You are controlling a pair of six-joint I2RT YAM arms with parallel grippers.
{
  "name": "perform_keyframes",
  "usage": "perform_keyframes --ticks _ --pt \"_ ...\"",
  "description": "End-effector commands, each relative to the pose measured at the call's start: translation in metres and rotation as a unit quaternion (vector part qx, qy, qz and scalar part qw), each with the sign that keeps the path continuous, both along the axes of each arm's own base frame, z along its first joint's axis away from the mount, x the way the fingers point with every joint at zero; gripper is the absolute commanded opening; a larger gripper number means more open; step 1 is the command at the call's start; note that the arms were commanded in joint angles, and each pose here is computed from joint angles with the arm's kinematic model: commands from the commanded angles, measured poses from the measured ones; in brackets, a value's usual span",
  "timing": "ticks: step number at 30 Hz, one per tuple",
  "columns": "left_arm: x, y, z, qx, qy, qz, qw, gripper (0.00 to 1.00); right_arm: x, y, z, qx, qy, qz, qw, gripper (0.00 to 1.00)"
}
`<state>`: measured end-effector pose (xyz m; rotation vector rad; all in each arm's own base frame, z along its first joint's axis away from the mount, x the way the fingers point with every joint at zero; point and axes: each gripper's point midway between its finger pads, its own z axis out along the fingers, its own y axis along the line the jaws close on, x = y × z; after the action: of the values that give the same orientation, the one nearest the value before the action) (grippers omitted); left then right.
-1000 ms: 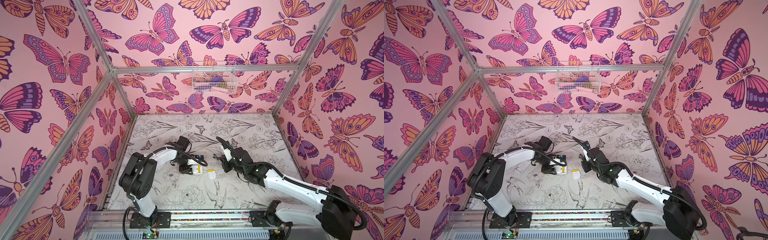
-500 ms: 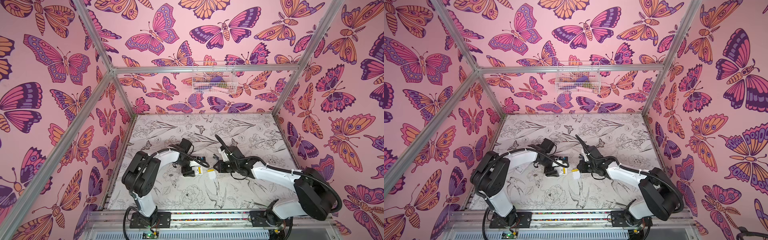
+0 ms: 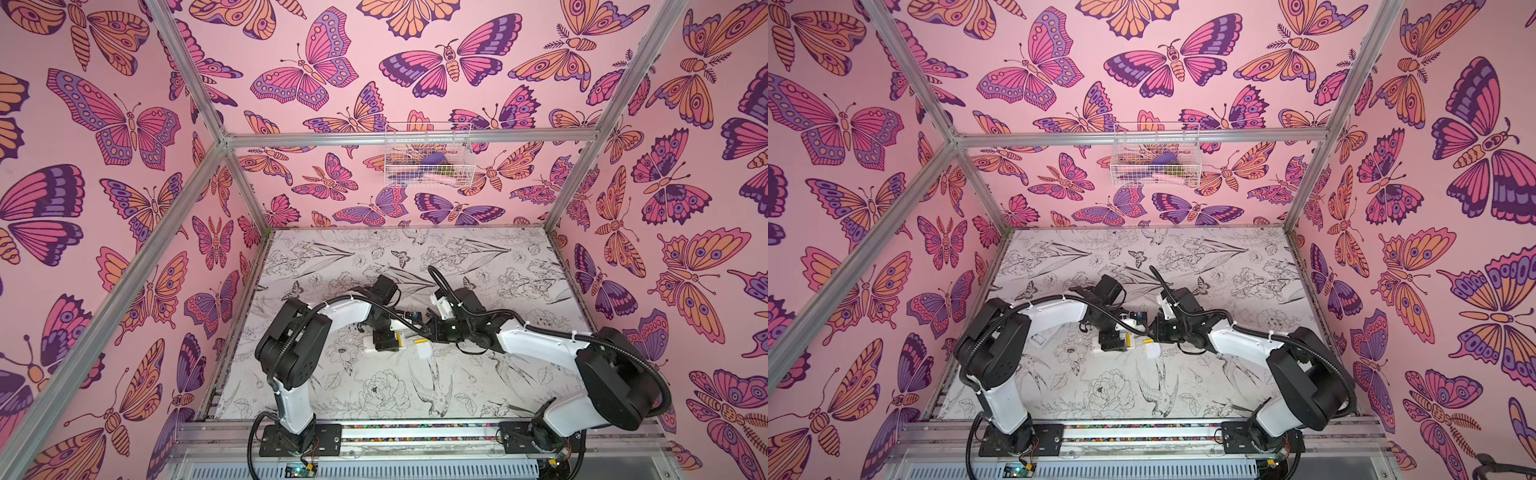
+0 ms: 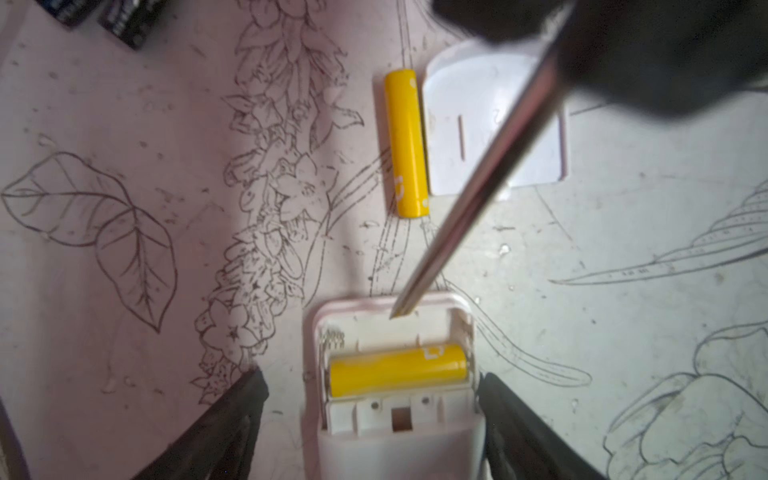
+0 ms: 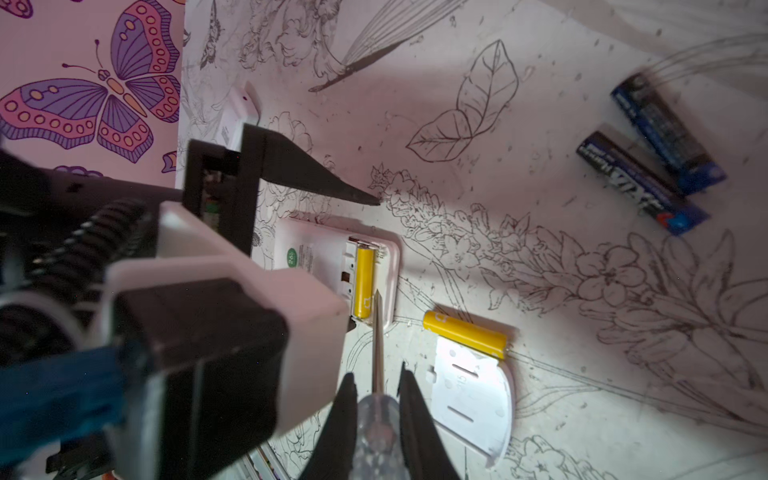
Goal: Unload the batteries from the remote control
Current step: 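Insert the screwdriver tip beside the remaining yellow battery with the right gripper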
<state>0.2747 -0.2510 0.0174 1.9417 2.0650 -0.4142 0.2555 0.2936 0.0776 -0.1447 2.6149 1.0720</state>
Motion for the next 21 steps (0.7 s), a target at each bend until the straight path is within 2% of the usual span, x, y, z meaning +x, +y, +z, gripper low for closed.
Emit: perform_keyframes --ticks 1,11,14,17,21 --pt "-0.025 0.015 -0.029 0.056 0.056 0.012 0.997 0.79 0.010 0.015 0.018 0.044 -0.011 0.008 0.999 0.00" --pt "-0.031 0.020 -0.033 0.071 0.055 0.005 0.996 0.63 0.014 0.014 0.016 0.063 -0.002 0.007 0.998 0.00" --pt "-0.031 0.023 -0.030 0.076 0.046 0.005 0.996 0.63 0.015 0.007 0.013 0.058 0.000 -0.003 0.998 0.00" --pt "-0.031 0.026 -0.027 0.079 0.038 0.004 0.996 0.70 0.012 0.005 0.009 0.048 0.002 0.001 0.999 0.00" --pt "-0.031 0.033 -0.030 0.090 0.034 0.007 0.995 0.71 0.011 0.006 0.007 0.050 0.006 0.006 0.999 0.00"
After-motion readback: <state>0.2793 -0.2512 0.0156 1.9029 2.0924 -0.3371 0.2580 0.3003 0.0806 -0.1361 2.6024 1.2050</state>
